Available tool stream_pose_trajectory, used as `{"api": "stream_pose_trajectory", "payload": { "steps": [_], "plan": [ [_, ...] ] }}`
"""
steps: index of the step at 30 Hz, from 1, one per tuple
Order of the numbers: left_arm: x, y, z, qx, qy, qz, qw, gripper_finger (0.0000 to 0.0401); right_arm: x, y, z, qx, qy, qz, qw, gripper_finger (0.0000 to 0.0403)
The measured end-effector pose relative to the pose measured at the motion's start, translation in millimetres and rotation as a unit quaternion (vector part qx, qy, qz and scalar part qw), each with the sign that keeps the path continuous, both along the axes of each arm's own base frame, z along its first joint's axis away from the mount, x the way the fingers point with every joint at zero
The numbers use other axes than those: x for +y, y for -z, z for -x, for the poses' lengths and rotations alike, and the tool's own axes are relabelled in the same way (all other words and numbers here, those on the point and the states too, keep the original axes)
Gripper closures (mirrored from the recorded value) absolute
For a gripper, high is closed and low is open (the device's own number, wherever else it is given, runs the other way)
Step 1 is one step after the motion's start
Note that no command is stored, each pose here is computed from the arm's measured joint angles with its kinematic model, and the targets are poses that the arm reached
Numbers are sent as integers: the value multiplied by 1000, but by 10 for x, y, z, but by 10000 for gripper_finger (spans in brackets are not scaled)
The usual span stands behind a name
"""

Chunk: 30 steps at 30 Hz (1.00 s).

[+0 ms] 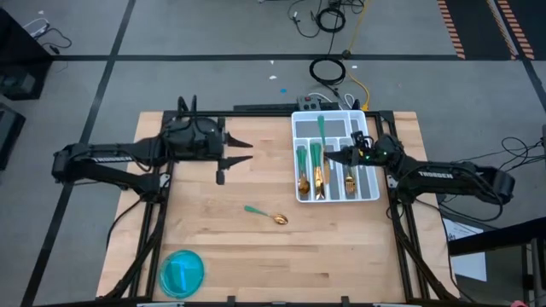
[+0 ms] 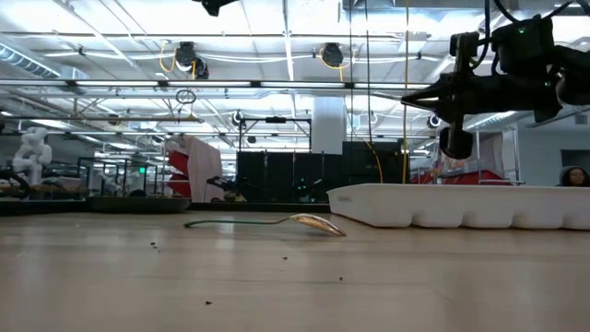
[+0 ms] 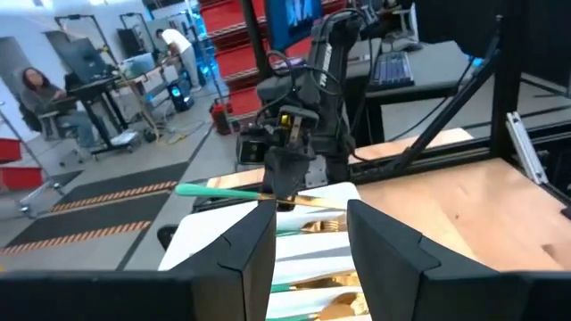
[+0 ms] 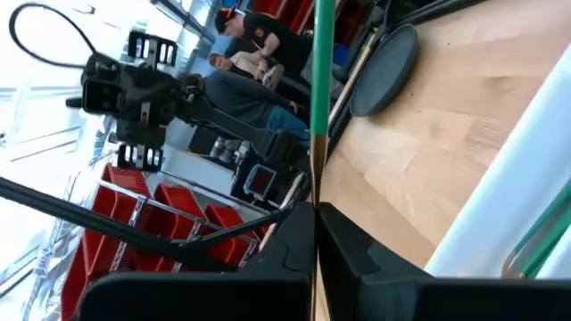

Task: Sort silverware
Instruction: Put the green knife on the silverware tray with the other green knives

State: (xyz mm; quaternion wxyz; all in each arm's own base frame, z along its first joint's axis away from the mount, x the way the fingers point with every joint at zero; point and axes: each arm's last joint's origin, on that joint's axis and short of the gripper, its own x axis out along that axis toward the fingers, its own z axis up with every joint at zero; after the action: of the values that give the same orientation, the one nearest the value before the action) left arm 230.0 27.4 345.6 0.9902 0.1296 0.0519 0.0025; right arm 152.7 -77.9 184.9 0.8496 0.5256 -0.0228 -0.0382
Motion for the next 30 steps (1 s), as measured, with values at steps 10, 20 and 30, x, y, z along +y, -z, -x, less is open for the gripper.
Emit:
{"api": "stream_pose_trajectory", "payload": {
  "steps": [10,20,30],
  "plan": [
    [-126,114,-16,14,-12,0,1000,256,-94,103,-1,27,3,-32,999,403],
    [-228,120,-19,17,-8,-3,1000,256,-135,302,-59,78,10,-99,992,403],
    [-266,123,-19,18,-8,-3,1000,256,-144,405,-71,115,47,-114,986,403]
  ]
}}
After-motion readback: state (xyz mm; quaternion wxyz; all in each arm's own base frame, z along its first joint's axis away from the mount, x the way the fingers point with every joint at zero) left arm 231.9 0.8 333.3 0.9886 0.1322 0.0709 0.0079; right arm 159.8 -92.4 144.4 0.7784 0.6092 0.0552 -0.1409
